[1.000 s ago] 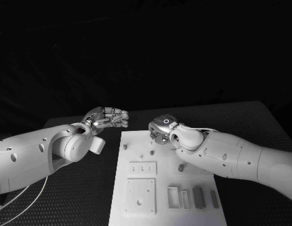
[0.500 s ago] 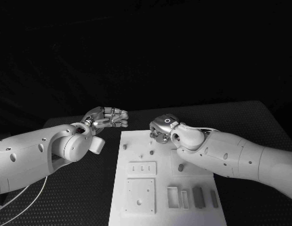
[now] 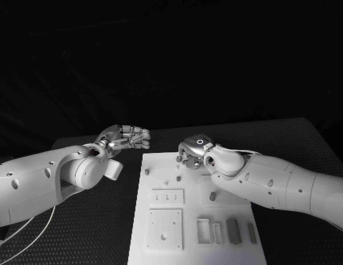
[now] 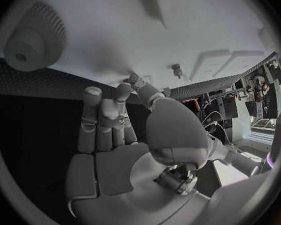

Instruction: Assemble the parts on the task board

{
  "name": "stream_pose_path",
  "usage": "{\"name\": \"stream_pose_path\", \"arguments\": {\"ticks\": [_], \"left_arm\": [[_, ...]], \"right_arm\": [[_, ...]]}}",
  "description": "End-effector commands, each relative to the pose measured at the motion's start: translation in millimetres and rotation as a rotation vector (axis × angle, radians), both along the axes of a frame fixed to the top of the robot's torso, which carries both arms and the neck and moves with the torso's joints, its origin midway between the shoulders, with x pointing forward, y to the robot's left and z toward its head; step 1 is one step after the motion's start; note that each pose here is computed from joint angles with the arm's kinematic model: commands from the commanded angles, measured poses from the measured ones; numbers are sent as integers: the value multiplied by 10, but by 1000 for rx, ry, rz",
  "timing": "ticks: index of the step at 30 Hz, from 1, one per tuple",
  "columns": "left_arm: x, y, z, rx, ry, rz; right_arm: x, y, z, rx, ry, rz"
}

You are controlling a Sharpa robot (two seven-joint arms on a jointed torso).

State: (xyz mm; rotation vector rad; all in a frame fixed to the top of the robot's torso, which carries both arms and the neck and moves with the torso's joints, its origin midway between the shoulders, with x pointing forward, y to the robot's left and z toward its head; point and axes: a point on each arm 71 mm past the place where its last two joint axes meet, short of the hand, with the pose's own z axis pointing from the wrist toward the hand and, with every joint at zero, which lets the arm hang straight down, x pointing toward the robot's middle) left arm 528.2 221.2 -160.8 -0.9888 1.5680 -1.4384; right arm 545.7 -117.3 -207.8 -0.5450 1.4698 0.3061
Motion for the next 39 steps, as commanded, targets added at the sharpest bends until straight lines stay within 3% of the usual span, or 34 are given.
{"name": "stream_pose_path", "arguments": {"ticks": [1, 6, 10, 16, 21, 28, 39], "left_arm": [[-1, 2, 18, -10, -5, -8], [-3, 42, 22, -9, -6, -1], [3, 52, 31, -8, -11, 5], [7, 89, 58, -8, -19, 13], [7, 80, 67, -9, -20, 10], [6, 84, 67, -9, -19, 10], [3, 70, 68, -10, -18, 6]], "right_arm": [[-32, -69, 21, 26, -6, 1], [-94, -172, 156, 96, -8, 12], [-126, -308, 279, 123, 47, -3], [-105, -553, 525, 133, 83, -26], [-103, -767, 648, 144, 112, -54], [-88, -962, 598, 100, 185, -91], [10, -1051, 507, 49, 201, -124]]}}
